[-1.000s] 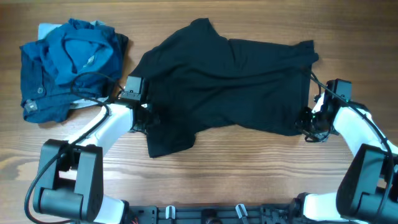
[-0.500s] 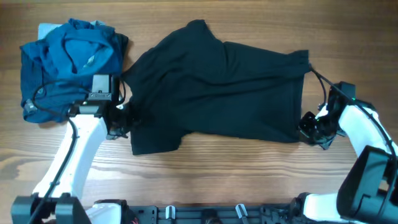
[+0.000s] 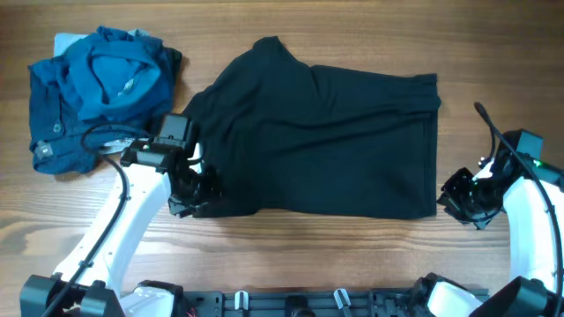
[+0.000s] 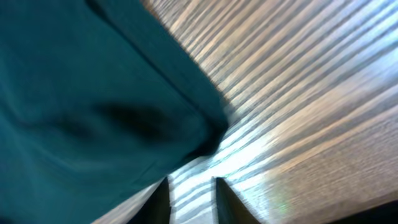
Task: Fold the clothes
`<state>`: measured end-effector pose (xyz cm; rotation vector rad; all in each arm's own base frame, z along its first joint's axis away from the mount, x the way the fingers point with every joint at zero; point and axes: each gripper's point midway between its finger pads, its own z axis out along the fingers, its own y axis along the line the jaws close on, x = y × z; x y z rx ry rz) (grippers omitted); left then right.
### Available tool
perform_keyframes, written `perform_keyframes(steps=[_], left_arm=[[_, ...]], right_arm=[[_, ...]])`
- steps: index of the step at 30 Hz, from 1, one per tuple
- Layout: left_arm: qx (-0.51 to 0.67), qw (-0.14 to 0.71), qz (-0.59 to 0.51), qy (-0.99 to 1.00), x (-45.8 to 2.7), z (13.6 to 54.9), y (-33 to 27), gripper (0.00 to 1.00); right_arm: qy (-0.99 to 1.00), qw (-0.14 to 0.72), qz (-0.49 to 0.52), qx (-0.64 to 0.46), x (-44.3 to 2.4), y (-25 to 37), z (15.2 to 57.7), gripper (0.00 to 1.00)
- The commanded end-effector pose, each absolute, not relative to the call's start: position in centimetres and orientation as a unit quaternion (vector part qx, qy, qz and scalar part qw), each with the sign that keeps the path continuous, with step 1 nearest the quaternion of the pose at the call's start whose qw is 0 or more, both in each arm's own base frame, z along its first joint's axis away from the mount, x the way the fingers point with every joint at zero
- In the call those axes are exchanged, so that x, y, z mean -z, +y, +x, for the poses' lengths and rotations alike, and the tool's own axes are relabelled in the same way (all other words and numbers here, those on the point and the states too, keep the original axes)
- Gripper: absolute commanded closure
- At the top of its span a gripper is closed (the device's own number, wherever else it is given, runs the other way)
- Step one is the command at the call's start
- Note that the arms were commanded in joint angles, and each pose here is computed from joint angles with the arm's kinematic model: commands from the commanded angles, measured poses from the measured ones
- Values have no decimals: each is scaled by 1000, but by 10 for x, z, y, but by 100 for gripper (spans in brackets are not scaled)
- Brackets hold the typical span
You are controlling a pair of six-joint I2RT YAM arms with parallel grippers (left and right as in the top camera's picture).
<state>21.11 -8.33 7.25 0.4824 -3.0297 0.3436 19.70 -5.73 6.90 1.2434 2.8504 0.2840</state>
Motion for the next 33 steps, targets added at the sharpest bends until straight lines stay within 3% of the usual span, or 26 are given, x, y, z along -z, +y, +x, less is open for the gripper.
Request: perform_keyframes(steps=[1, 3, 9, 12, 17, 21, 23, 26, 29, 33], left_arm=[[-126, 4, 138, -982, -89, 222, -93, 33], [-126, -1, 137, -982, -92, 225, -93, 32], [-134, -72, 89, -984, -125, 259, -97, 28], [-155, -158, 45, -974, -169, 297, -106, 14], [-183, -292, 7, -939, -237, 359, -120, 12], [-175, -322, -36, -930, -268, 409, -132, 11], [-159, -353, -42, -921, -284, 459, -137, 10], [-151, -364, -56, -917, -268, 517, -149, 9], [-134, -375, -93, -913, -210, 569, -159, 10], [-110, -367, -151, -912, -154, 592, -165, 11]], right_arm=[[911, 30, 401, -91, -79, -61, 202, 46], [911, 35, 402, -91, -79, -61, 204, 28], [917, 111, 350, -155, -98, -55, 245, 22], [927, 194, 282, -152, -150, -62, 282, 4], [928, 284, 199, -138, -221, -59, 324, 1], [932, 308, 141, -131, -243, -51, 352, 0], [936, 310, 107, -126, -245, -48, 378, 1], [943, 291, 94, -135, -219, -42, 408, 1], [948, 274, 92, -137, -197, -41, 420, 3], [948, 275, 94, -130, -197, -43, 421, 3]])
